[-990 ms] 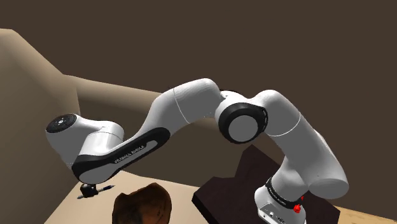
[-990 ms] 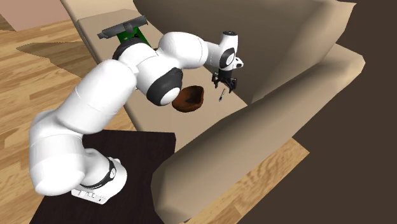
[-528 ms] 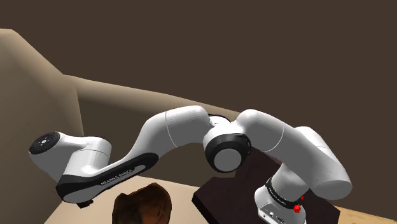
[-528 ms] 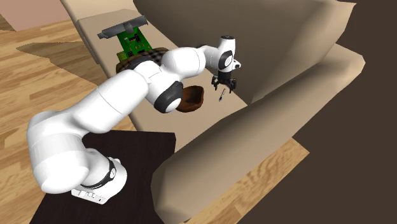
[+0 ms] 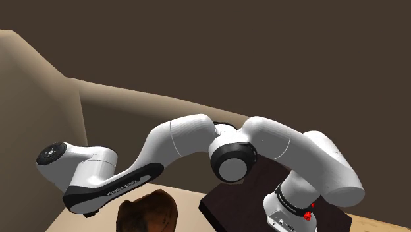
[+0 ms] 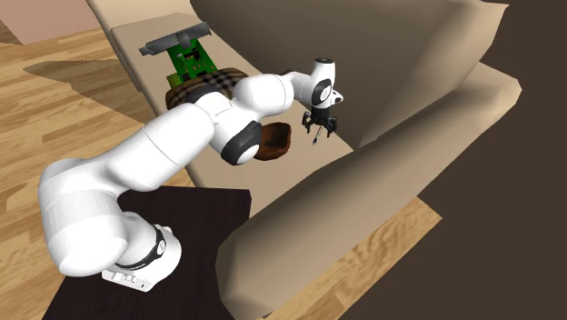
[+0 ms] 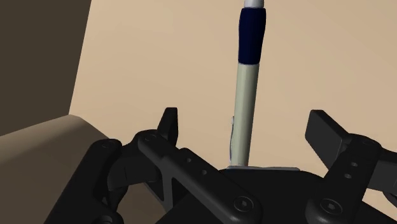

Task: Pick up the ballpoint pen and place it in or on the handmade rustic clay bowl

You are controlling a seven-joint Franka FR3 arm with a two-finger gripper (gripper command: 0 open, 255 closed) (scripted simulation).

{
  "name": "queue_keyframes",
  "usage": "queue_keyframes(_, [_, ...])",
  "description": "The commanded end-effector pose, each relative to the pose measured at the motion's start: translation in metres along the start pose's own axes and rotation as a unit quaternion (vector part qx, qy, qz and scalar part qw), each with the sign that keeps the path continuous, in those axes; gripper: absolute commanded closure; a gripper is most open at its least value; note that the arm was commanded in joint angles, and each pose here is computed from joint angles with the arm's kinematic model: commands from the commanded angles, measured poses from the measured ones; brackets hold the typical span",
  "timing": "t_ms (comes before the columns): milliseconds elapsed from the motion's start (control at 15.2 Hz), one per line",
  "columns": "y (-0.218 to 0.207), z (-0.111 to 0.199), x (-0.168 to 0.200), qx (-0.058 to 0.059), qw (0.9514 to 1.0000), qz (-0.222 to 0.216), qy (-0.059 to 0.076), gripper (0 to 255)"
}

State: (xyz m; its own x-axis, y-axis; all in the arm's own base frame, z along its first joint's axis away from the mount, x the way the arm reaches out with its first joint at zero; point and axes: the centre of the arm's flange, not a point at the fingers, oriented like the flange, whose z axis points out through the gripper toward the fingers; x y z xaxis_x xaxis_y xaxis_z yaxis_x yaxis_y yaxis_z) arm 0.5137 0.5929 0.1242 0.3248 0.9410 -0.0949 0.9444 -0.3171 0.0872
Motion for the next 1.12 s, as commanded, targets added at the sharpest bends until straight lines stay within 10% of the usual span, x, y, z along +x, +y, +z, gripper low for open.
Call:
queue_keyframes(0, [0.000, 0.000, 0.000, 0.000, 1.0000, 0.000, 0.000, 0])
queue_keyframes(132, [0.000, 0.000, 0.000, 0.000, 1.0000, 0.000, 0.000, 0])
queue_keyframes(198, [0.000, 0.000, 0.000, 0.000, 1.0000, 0.000, 0.000, 255])
queue_keyframes(1056, [0.002, -0.021, -0.002, 0.000, 1.0000, 0.000, 0.000, 255])
